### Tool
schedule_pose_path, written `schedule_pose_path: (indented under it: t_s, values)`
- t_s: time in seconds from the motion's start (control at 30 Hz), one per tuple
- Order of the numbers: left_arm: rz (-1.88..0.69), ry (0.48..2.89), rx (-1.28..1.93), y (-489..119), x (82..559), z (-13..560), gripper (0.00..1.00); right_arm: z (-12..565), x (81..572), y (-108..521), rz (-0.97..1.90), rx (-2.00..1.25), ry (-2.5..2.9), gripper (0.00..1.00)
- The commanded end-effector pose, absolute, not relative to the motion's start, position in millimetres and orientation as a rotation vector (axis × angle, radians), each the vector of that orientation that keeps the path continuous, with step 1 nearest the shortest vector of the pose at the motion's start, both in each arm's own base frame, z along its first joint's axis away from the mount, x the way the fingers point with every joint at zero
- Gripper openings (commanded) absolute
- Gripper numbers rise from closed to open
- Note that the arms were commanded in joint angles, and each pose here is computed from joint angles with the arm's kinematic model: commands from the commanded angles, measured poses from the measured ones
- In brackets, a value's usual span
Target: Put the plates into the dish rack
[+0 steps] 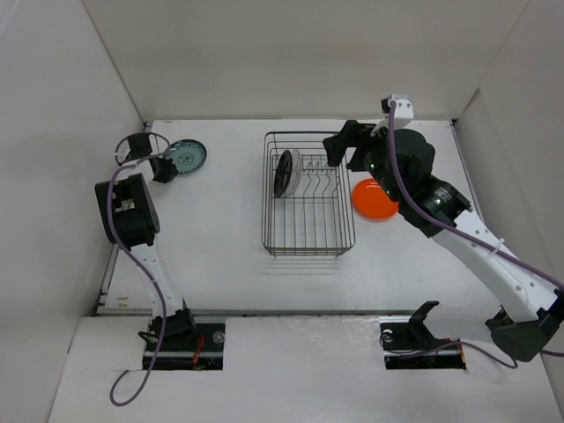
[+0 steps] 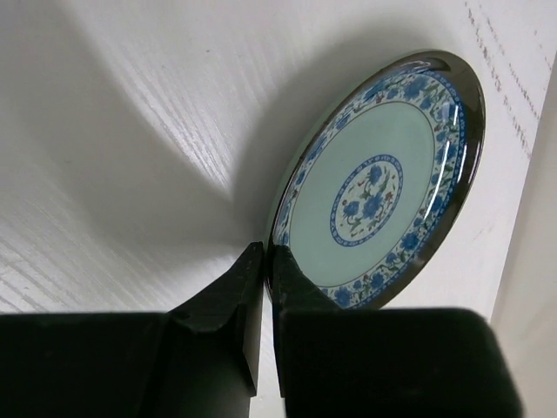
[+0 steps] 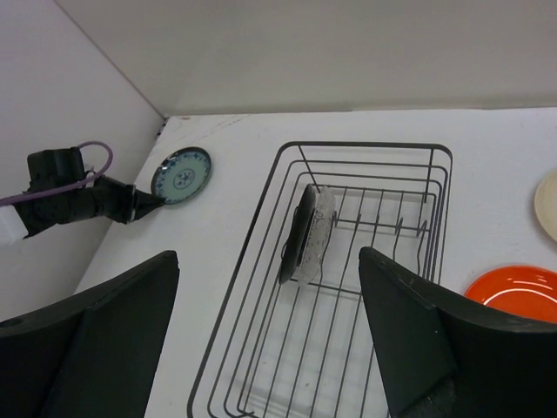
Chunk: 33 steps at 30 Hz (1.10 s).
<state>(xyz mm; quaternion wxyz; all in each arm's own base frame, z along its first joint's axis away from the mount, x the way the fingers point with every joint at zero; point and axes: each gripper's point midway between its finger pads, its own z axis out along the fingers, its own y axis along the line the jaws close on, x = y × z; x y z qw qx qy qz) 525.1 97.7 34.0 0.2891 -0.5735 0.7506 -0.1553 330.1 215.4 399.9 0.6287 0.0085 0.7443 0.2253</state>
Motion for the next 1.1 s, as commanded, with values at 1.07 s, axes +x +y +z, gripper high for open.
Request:
schedule_pose_path:
  t_s: [1.07]
  values:
    - [-1.162, 1.680, -0.094, -150.8, 378.3, 341.9, 0.00, 384.5, 387.5, 337.5, 1.146, -0.538, 1.558, 0.90]
